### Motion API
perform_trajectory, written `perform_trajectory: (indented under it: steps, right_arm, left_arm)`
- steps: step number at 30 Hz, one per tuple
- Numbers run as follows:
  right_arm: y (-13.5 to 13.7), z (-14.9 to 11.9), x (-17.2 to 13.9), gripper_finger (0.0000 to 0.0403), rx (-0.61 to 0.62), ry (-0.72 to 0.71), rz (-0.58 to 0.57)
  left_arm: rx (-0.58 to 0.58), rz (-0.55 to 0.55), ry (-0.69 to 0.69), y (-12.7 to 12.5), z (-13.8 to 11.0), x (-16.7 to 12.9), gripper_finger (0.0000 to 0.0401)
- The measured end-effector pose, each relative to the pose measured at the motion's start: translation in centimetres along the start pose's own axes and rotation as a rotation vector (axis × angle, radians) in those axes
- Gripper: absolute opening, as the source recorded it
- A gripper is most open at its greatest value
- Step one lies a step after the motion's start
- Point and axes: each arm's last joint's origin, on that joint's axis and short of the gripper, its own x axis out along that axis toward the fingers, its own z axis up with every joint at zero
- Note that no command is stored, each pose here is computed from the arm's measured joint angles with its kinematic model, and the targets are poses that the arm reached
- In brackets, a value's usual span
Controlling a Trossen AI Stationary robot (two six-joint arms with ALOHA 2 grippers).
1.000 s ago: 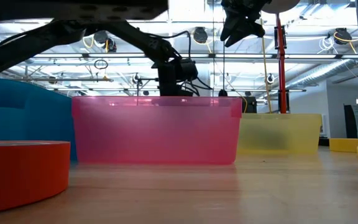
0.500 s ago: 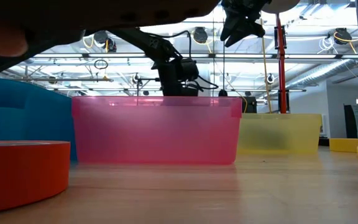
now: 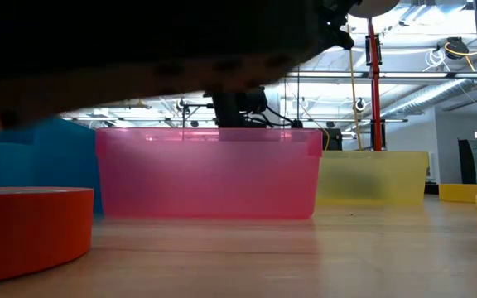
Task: Pick and place Stapler, Stapler remover, tape
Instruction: Put the green stapler into the yellow bin
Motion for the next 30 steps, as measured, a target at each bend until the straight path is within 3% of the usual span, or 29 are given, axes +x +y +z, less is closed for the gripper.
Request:
perform_trajectory:
  steps: [20,30]
  right_arm:
    - [0.0,0.1,0.0,0.0125,0.001,-0.006,0.006]
    - [0.0,0.1,0.0,0.0125,-0.002,-0.006,0.006]
  left_arm:
    - [-0.161,-0.111,-0.007,0.6,-0.2,1.1,0.0258]
    - [-0.165,-0.043,0.130,0.5,-1.4,1.2,0.0257]
